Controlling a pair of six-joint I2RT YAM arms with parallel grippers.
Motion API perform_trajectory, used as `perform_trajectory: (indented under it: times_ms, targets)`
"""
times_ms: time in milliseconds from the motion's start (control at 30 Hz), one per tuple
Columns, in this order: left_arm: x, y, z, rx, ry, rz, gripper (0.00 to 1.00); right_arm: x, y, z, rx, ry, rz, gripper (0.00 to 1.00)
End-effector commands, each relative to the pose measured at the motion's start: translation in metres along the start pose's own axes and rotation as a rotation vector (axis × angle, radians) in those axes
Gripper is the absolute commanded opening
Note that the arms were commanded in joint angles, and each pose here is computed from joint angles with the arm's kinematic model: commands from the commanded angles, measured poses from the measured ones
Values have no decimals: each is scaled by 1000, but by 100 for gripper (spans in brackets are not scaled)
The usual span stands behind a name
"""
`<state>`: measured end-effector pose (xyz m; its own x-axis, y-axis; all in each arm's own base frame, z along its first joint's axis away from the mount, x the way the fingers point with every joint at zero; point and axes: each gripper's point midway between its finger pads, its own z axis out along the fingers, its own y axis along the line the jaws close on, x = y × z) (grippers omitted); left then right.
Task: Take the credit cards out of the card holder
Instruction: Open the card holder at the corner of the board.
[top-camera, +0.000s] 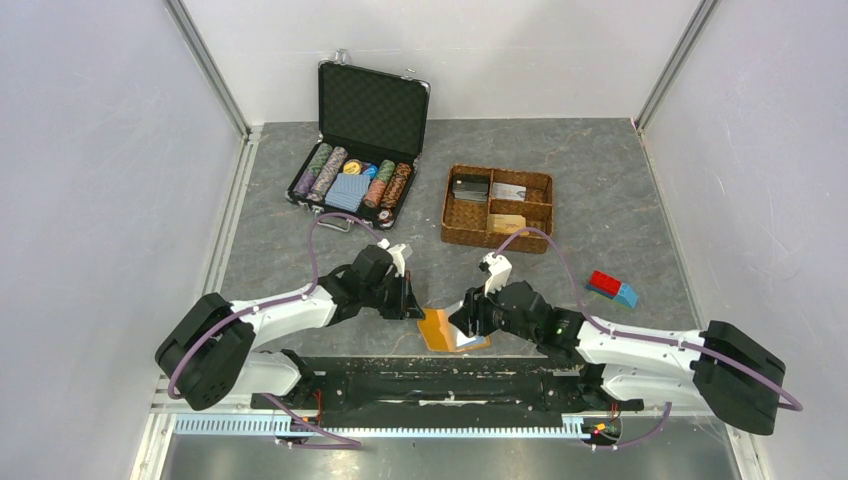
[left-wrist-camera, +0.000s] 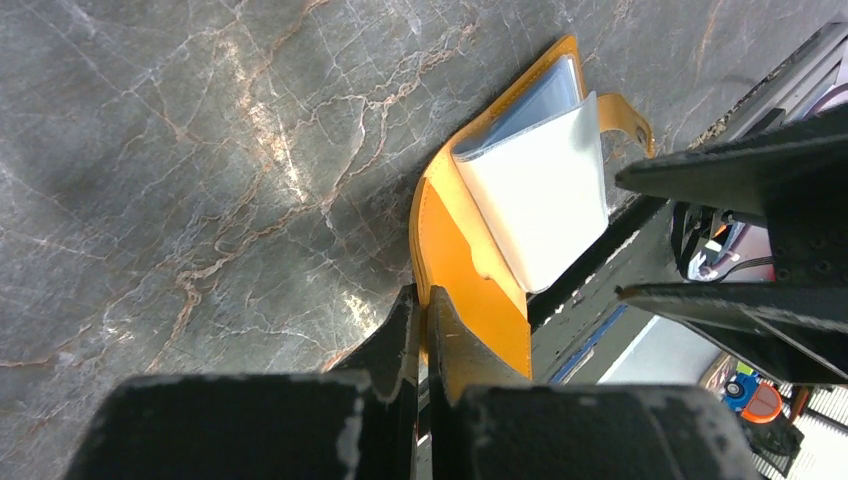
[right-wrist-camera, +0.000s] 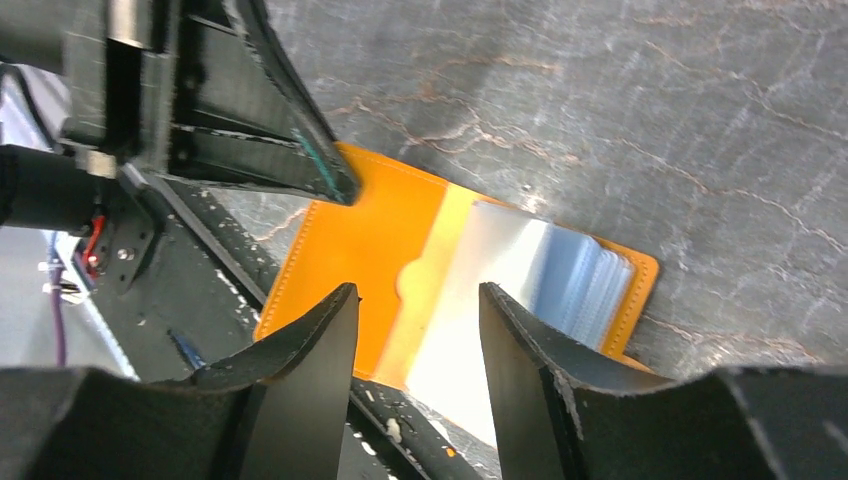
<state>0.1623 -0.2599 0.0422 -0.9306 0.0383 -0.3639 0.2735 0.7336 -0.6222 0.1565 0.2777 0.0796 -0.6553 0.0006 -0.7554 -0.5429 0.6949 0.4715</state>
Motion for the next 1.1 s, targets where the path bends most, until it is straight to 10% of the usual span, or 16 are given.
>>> perform_trajectory:
  times_ms: [0,667,1067]
  targets:
    - [2,-3,2,28,10,51,2,14,-24,0,89,28,5,52]
    - [0,-5,5,61,-31,27,2,28,13,3,-122,78,95,49]
    - [2,-5,5,72,-31,17,2,28,-44,-13,184,68,42,59]
